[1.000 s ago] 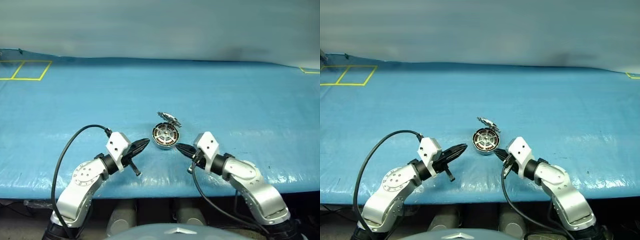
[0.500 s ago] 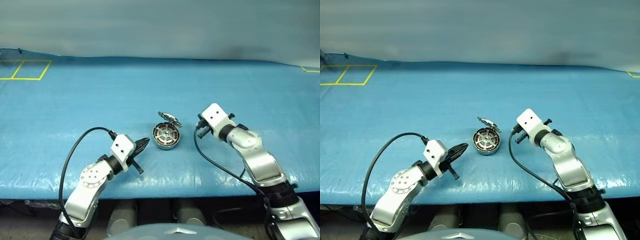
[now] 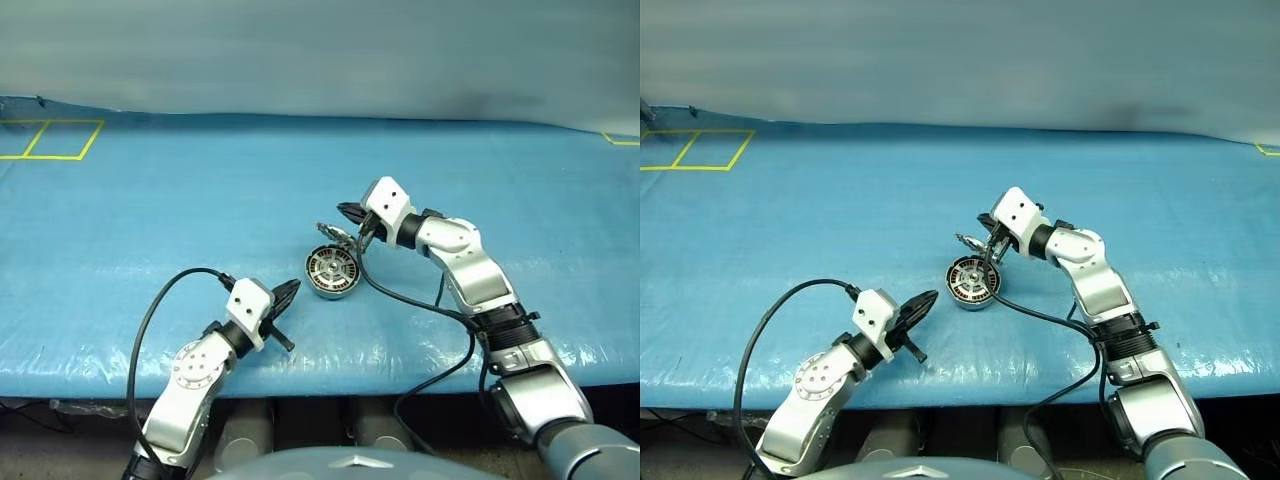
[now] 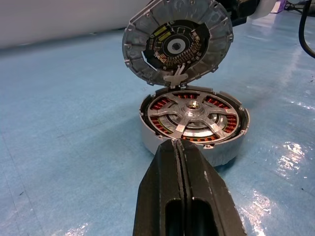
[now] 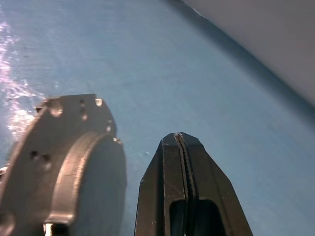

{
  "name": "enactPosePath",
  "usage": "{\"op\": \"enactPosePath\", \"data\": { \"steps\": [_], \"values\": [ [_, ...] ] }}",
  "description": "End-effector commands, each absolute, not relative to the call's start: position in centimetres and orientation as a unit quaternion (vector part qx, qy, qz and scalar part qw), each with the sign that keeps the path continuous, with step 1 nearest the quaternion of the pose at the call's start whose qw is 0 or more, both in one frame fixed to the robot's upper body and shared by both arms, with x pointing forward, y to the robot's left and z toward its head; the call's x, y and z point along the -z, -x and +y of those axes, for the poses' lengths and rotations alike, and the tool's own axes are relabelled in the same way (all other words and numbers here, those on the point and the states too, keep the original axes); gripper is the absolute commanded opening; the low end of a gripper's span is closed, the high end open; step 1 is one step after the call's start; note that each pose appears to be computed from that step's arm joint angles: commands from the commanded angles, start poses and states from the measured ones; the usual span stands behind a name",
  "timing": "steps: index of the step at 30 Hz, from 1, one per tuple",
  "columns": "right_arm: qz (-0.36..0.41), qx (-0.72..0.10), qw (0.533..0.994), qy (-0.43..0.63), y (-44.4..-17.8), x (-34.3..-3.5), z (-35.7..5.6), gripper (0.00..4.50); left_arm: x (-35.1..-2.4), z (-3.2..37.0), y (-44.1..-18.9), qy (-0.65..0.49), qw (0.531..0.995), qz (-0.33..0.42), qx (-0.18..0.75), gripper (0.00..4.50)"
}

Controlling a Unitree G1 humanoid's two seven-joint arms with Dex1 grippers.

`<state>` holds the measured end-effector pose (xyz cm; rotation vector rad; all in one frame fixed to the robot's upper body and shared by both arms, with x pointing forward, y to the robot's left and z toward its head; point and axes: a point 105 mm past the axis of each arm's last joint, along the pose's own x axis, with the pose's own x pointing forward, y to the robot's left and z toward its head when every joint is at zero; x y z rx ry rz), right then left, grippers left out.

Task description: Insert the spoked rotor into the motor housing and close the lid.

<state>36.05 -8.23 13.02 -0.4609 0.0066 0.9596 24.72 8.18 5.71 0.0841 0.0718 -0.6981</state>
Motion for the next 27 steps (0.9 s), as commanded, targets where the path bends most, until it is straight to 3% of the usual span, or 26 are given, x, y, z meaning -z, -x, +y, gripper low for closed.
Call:
{"op": "enactPosePath", "data": {
  "steps": [1, 10, 27],
  "values": [
    [0.003, -0.511, 0.838, 0.190, -34.9, -13.5, -7.1, 0.00, -6.3, 7.8, -24.6, -0.042, 0.937, 0.018, 0.346, 0.02],
    [0.068, -0.587, 0.795, 0.138, -31.1, -10.3, -5.8, 0.00, -5.7, 8.1, -24.6, -0.043, 0.937, 0.031, 0.345, 0.02],
    [0.101, -0.581, 0.802, 0.097, -26.8, -7.5, -4.6, 0.00, -5.6, 8.2, -24.4, -0.045, 0.933, 0.042, 0.356, 0.02]
  ]
}}
